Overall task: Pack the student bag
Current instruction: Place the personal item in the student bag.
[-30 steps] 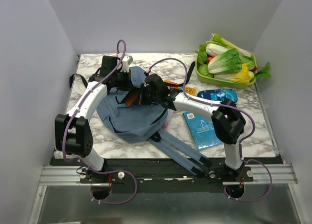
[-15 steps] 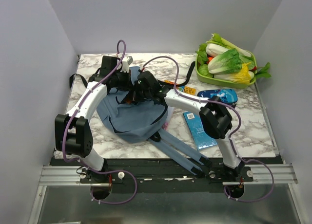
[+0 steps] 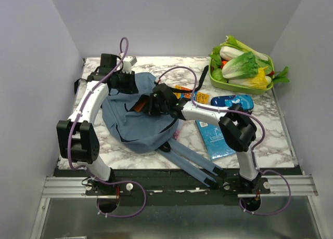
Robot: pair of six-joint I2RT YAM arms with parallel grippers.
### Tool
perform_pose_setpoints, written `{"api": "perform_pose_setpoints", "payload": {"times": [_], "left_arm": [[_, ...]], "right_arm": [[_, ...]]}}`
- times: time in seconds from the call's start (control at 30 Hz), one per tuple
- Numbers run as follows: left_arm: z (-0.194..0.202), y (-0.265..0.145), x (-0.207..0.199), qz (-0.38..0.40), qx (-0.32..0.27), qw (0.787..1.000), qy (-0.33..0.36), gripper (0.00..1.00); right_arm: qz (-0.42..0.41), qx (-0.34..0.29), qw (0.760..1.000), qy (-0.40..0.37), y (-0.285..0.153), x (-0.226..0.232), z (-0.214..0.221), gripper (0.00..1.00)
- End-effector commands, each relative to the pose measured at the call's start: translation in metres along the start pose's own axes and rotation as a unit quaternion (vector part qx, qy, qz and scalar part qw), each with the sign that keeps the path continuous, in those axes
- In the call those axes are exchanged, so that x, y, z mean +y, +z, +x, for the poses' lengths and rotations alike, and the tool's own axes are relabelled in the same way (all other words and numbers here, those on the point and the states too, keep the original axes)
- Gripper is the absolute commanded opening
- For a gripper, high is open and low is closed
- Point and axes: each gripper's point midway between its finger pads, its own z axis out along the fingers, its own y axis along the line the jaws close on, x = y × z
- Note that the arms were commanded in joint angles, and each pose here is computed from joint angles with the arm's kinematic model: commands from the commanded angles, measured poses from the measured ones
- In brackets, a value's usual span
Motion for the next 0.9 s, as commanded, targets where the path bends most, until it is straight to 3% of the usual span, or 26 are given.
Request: {"api": "perform_pose_setpoints", "payload": {"times": [0.0,0.17,0.3,0.43,0.6,0.87], "left_arm": [[-0.013,-0.028,0.014,0.024,0.001,1.0,0.001,0.28],[0.01,-0.045,0.034,0.057,0.029,0.998,0.009,0.31],[0.067,-0.048,0.037,0.087,0.076,0.993,0.018,0.3],[0.103,-0.043,0.036,0.101,0.087,0.99,0.036,0.29],[0.111,-0.034,0.037,0.098,0.056,0.992,0.065,0.29],[0.093,-0.023,0.053,0.048,-0.009,0.995,0.084,0.3]], "right_arm": [[-0.014,-0.045,0.999,-0.019,-0.026,0.005,-0.019,0.17],[-0.03,-0.034,0.999,-0.026,-0.019,0.011,-0.016,0.11],[-0.033,-0.03,0.999,-0.023,-0.008,0.014,-0.018,0.07],[-0.02,-0.019,0.999,-0.024,0.005,0.01,-0.014,0.04],[0.017,0.001,0.999,-0.027,0.025,-0.004,-0.002,0.01],[0.039,-0.003,0.999,-0.036,0.017,-0.015,0.0,0.01]]}}
